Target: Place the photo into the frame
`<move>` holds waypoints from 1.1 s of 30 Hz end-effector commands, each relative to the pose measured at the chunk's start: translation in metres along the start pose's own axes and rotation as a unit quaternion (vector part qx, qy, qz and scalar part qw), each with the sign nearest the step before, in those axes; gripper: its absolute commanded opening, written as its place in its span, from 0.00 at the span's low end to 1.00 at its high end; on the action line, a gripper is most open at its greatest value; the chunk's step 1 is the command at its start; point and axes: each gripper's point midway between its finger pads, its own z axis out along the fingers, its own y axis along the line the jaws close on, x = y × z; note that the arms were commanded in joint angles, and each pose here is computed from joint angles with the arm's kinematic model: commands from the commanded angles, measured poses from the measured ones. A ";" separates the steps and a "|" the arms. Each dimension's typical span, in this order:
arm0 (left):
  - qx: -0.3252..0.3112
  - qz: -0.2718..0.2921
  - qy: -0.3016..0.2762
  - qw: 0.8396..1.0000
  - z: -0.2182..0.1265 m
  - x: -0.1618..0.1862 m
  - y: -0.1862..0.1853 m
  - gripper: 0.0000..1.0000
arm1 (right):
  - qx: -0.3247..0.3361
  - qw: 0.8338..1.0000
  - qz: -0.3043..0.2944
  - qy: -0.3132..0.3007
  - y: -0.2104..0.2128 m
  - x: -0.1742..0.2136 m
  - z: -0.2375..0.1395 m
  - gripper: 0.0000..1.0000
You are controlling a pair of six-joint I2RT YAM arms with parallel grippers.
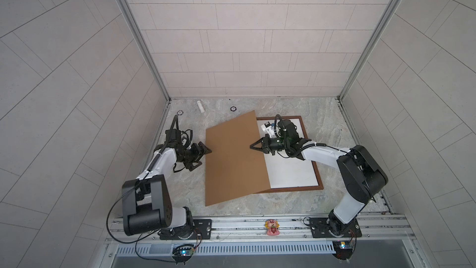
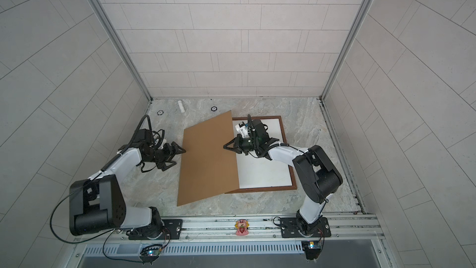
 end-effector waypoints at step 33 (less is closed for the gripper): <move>0.363 0.039 -0.164 0.917 -0.113 -0.017 -0.125 0.87 | -0.259 0.966 -0.008 -0.011 0.092 -0.027 -0.112 0.00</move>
